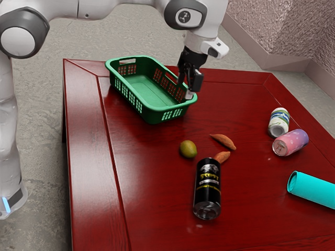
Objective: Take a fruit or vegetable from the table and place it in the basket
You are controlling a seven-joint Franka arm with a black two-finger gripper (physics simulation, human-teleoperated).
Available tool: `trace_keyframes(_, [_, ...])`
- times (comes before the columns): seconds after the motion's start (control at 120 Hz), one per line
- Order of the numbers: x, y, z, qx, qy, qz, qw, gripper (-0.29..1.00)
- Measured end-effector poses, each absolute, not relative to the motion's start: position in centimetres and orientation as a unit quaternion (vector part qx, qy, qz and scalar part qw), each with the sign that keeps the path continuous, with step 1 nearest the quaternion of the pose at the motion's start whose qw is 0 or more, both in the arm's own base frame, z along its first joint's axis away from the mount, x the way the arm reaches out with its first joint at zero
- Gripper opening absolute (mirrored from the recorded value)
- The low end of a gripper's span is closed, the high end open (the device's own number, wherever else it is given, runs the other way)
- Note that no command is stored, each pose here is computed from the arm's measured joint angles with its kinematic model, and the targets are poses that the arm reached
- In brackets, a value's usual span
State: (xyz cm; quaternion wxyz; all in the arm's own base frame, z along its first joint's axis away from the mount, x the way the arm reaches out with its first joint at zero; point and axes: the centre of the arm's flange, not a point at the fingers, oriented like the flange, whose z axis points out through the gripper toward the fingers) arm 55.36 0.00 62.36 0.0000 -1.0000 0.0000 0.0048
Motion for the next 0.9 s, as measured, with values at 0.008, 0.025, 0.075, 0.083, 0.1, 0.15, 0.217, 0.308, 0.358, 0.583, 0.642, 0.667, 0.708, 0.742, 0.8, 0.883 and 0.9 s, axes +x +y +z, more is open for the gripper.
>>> trace_keyframes(0.008, [56.6, 0.0, 62.9, -1.0, 0.002, -0.003, -0.001, 0.7])
trace_keyframes(0.025, [58.6, 0.0, 63.6, -1.0, 0.003, -0.015, 0.0, 0.7])
trace_keyframes(0.075, [61.6, 2.9, 64.3, -0.999, -0.015, -0.031, 0.006, 0.7])
trace_keyframes(0.083, [61.9, 3.5, 64.3, -0.999, -0.018, -0.032, 0.007, 0.7])
trace_keyframes(0.1, [62.3, 4.5, 64.3, -0.999, -0.022, -0.033, 0.009, 0.7])
trace_keyframes(0.15, [63.3, 5.5, 64.4, -0.999, -0.015, -0.037, 0.012, 0.7])
trace_keyframes(0.217, [64.0, 5.0, 64.4, -0.999, 0.017, -0.041, 0.011, 0.7])
trace_keyframes(0.308, [63.5, 1.0, 66.8, -0.993, 0.095, -0.062, 0.017, 0.7])
trace_keyframes(0.358, [62.3, -2.5, 69.2, -0.986, 0.148, -0.079, 0.028, 0.7])
trace_keyframes(0.583, [63.8, -7.0, 64.3, -0.962, 0.266, -0.035, 0.04, 0.7])
trace_keyframes(0.642, [64.2, -6.6, 62.5, -0.959, 0.28, -0.018, 0.04, 0.7])
trace_keyframes(0.667, [64.3, -6.6, 61.8, -0.957, 0.286, -0.01, 0.04, 0.7])
trace_keyframes(0.708, [64.4, -6.5, 60.4, -0.953, 0.299, 0.002, 0.039, 0.7])
trace_keyframes(0.742, [64.6, -6.5, 59.6, -0.949, 0.312, 0.008, 0.039, 0.7])
trace_keyframes(0.8, [64.7, -6.2, 58.5, -0.942, 0.335, 0.013, 0.036, 0.7])
trace_keyframes(0.883, [64.8, -5.7, 58.5, -0.931, 0.363, 0.009, 0.035, 0.7])
trace_keyframes(0.9, [64.8, -5.7, 58.6, -0.928, 0.369, 0.01, 0.037, 0.7])
